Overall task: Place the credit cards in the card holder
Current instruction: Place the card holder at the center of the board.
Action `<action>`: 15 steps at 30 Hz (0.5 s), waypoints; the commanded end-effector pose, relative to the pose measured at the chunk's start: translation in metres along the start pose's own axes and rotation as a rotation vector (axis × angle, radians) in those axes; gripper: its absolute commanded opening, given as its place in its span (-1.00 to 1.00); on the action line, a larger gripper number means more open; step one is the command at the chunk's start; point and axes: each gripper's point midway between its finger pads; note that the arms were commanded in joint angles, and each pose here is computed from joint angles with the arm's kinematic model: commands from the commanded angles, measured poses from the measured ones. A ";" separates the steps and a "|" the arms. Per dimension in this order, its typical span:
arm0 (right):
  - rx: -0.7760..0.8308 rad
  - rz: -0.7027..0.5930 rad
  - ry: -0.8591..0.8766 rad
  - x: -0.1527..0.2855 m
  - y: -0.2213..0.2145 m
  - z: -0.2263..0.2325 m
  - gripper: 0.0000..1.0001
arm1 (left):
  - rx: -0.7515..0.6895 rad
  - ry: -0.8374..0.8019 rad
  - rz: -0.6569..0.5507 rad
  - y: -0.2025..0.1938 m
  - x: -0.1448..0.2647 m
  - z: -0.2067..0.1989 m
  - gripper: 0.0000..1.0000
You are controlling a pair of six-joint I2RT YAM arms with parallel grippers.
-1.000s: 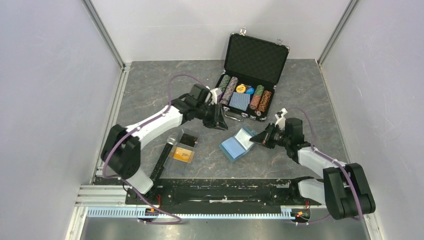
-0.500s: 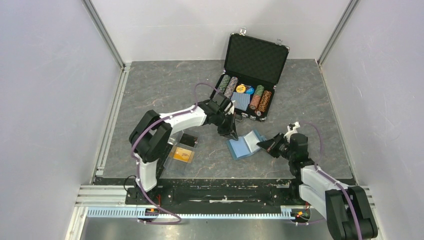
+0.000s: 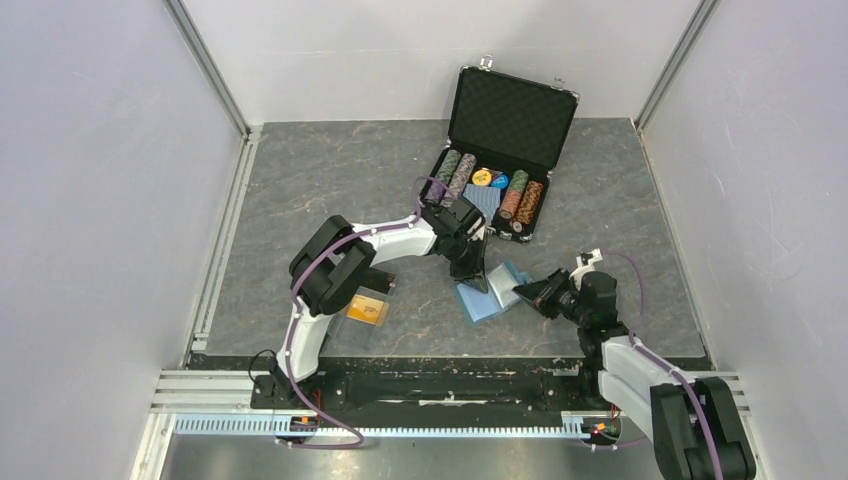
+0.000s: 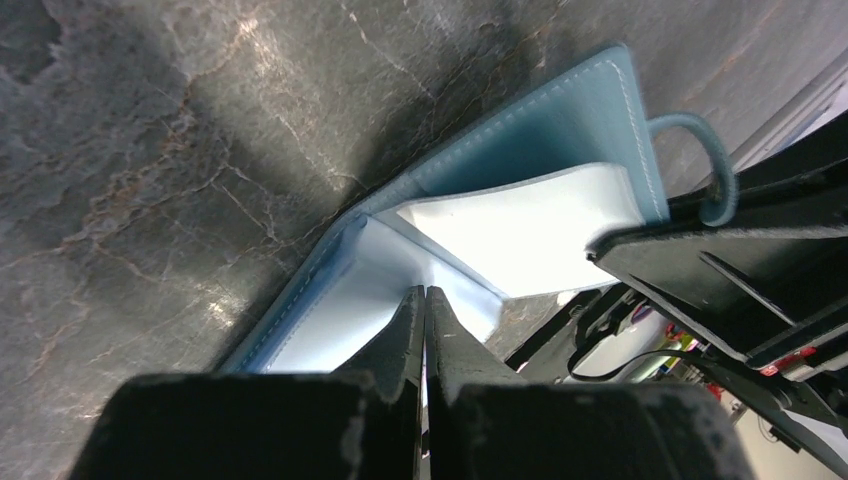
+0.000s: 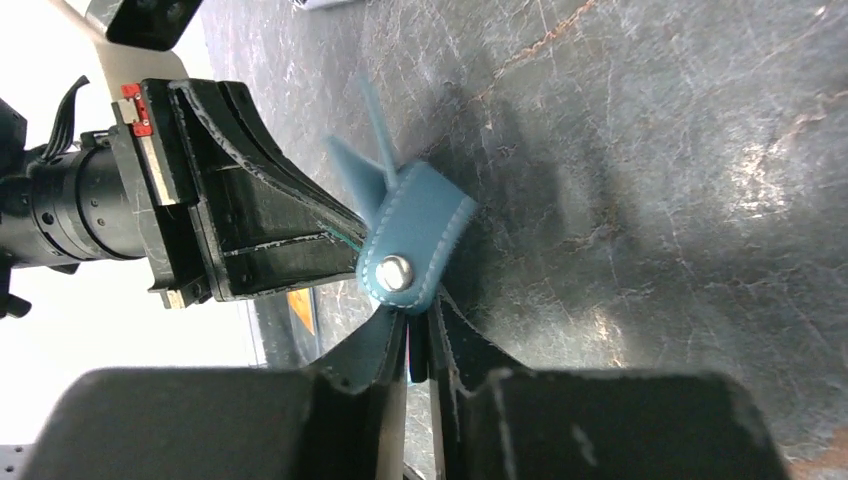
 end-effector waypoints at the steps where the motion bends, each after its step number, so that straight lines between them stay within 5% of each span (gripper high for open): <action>1: 0.021 0.010 -0.065 0.007 -0.010 -0.025 -0.54 | -0.043 0.102 0.020 -0.003 -0.003 0.014 -0.96; 4: 0.135 -0.003 -0.143 0.008 0.006 -0.020 0.01 | -0.070 0.157 0.024 -0.003 -0.002 0.024 -0.95; 7: 0.267 0.015 -0.239 0.014 0.020 -0.014 0.34 | -0.105 0.192 0.024 -0.001 -0.001 0.028 -0.95; 15: 0.566 0.091 -0.290 0.027 0.051 0.035 0.54 | -0.159 0.240 0.037 0.004 -0.004 0.030 -0.95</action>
Point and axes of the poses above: each gripper's point midway between its finger pads, its own x axis back along the fingers, its own z axis along the line the jaws close on, y = z × x, and after that the axes turned 7 degrees about -x, right-handed
